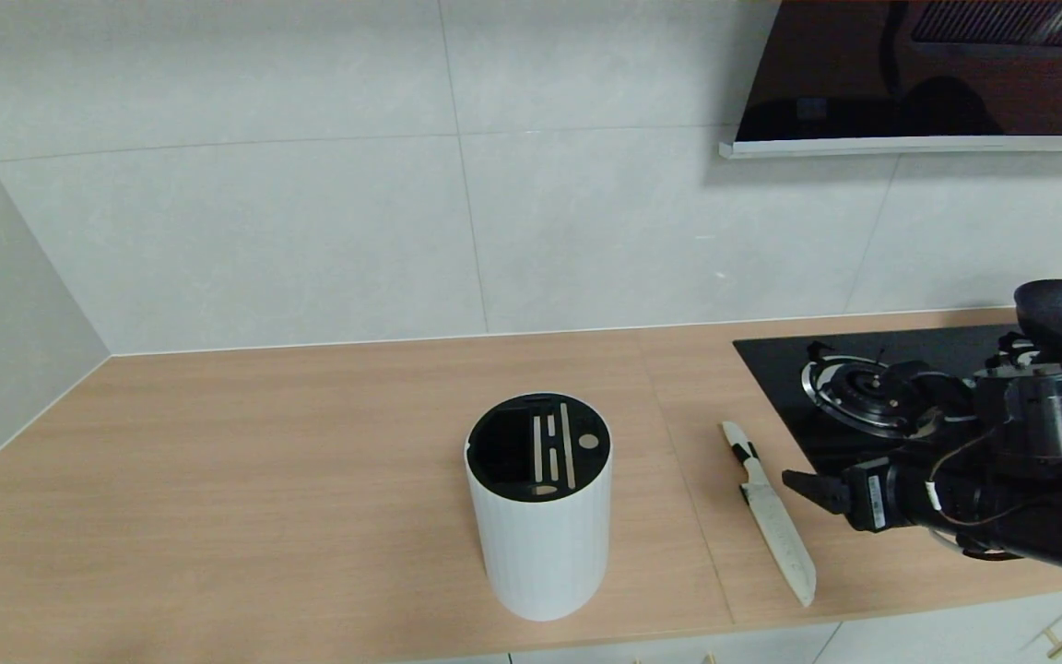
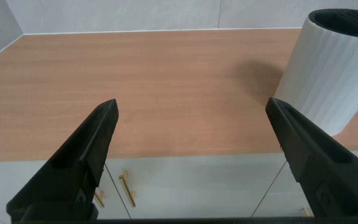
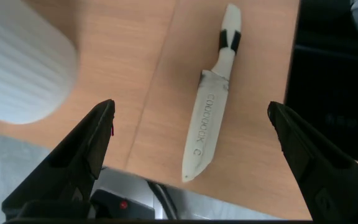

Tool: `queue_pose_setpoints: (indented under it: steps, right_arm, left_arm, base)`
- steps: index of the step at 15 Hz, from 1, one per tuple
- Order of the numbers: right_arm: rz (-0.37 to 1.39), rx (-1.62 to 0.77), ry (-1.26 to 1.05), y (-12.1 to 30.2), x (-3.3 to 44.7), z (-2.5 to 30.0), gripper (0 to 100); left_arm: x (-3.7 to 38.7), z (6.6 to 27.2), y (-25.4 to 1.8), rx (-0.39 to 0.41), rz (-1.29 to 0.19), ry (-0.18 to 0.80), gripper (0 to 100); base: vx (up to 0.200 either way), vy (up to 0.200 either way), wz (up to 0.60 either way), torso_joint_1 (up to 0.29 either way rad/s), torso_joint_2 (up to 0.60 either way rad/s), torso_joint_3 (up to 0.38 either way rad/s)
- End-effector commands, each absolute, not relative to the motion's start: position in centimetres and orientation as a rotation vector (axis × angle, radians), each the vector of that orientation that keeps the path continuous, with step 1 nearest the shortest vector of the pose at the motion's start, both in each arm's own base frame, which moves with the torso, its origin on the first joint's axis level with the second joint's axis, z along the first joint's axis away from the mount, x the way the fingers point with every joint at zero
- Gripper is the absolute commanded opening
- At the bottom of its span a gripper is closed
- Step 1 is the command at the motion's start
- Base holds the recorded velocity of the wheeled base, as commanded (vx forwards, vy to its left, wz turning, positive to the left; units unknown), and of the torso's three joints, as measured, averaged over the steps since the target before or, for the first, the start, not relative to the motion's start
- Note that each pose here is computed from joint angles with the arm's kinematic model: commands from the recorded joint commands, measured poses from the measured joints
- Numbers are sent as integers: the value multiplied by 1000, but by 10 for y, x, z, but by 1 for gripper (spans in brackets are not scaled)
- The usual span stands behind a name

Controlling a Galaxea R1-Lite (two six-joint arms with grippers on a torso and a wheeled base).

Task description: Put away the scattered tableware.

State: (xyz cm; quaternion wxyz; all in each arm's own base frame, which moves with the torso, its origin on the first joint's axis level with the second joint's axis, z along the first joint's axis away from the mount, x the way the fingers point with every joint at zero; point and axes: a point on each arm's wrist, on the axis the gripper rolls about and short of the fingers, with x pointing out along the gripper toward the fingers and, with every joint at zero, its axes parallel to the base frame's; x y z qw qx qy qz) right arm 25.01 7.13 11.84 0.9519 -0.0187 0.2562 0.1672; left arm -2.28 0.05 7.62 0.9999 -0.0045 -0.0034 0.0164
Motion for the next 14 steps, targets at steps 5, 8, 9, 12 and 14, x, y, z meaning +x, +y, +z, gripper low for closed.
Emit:
queue_pose_setpoints:
  steps: [5, 8, 9, 12, 14]
  right_arm:
    - [273, -52, 566, 78, 280, 71, 100]
    - [245, -57, 557, 80, 292, 50, 100]
    - [236, -58, 549, 81, 296, 44, 100]
    - [211, -59, 512, 84, 305, 31, 100]
    - [205, -38, 494, 86, 308, 25, 100]
  left_arm:
    - [-23, 76, 1, -9, 34, -8, 100]
    - [-23, 76, 1, -9, 34, -6, 100]
    - [-23, 76, 1, -9, 34, -8, 100]
    - [-23, 76, 1, -9, 34, -6, 100]
    - [-23, 76, 1, -9, 34, -8, 100]
  base:
    - [0, 0, 0, 0, 0, 0]
    - [0, 0, 0, 0, 0, 0]
    - [0, 0, 0, 0, 0, 0]
    - [0, 0, 0, 0, 0, 0]
    - [0, 0, 0, 0, 0, 0]
